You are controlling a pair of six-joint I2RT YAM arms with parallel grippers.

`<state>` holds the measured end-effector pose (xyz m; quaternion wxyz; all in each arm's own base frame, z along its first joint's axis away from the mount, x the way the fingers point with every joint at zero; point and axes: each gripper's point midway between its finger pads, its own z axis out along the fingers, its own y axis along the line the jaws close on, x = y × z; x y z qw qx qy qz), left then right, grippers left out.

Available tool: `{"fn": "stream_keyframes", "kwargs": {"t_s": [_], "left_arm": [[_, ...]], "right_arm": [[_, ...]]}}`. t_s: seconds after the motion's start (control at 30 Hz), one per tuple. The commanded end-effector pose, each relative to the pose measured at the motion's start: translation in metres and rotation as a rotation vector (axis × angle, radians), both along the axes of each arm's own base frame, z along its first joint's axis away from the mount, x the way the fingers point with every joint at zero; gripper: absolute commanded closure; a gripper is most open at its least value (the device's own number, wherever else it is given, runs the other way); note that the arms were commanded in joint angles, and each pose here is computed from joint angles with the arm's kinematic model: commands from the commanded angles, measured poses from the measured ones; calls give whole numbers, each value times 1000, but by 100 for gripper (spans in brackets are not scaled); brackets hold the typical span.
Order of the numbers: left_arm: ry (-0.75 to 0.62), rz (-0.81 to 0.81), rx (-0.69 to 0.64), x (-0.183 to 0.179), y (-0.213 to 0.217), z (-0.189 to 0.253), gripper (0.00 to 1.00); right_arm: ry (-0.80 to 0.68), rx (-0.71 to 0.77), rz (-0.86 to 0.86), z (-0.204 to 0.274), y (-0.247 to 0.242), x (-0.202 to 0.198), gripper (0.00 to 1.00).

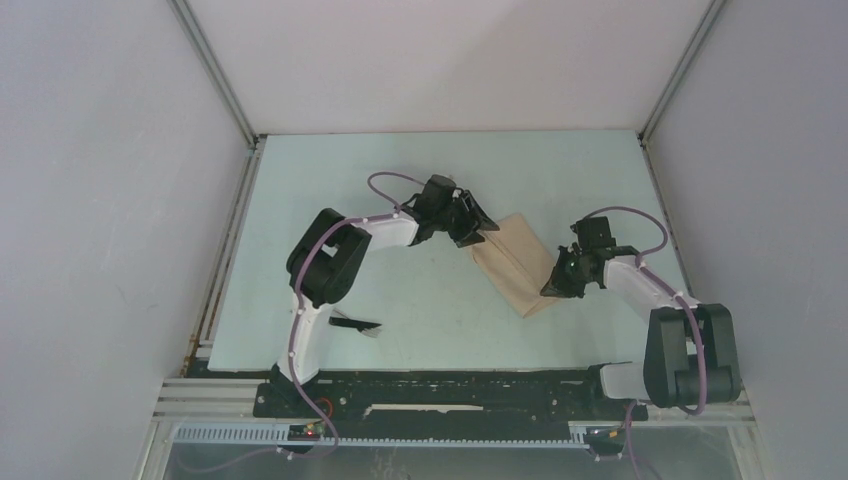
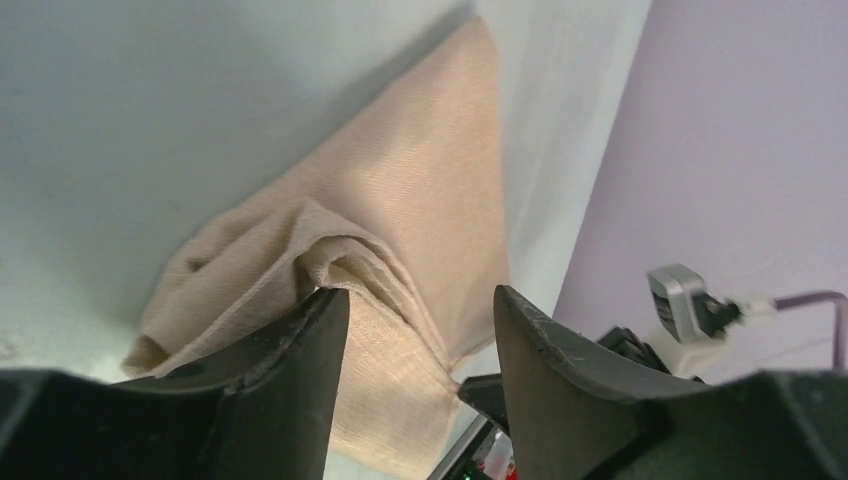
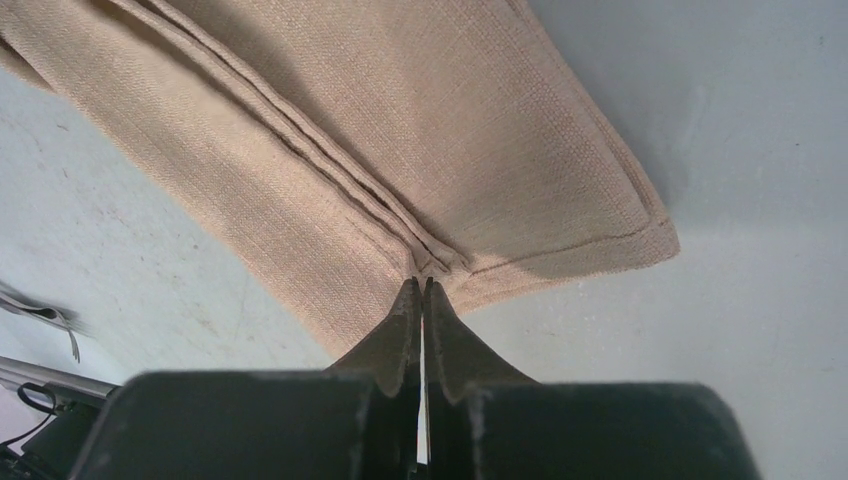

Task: Fold the napkin into a case and place the utensils inside
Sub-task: Fold the upper triangle-folded napkin at the center of the board, then smooth out the upper triangle-folded napkin at the center of the board.

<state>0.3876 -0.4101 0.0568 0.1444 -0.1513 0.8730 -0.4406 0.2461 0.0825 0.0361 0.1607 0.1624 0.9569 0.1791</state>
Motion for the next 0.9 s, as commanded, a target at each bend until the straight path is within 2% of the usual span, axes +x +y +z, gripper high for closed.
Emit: {"fn": "stream_keyframes", "kwargs": {"t_s": [0.0, 0.17, 0.3, 0.4, 0.5, 0.87], "left_arm": [[-176, -107, -94, 2, -10, 81, 39], [-206, -145, -74, -2, -1, 90, 38], [-183, -119, -28, 0, 15, 73, 51], [-163, -108, -11, 2, 22, 62, 71], [-138, -104, 5, 5, 24, 49, 82], [-83, -157, -22, 21, 0, 20, 87]], "right_arm": [[5, -28, -28, -6, -6, 1, 100], [22, -24, -34, -12, -5, -2, 100], [19, -29, -36, -12, -7, -1, 100], [13, -32, -38, -10, -7, -1, 100], [15, -31, -36, -11, -7, -1, 100], [17, -17, -24, -12, -3, -1, 100]]}}
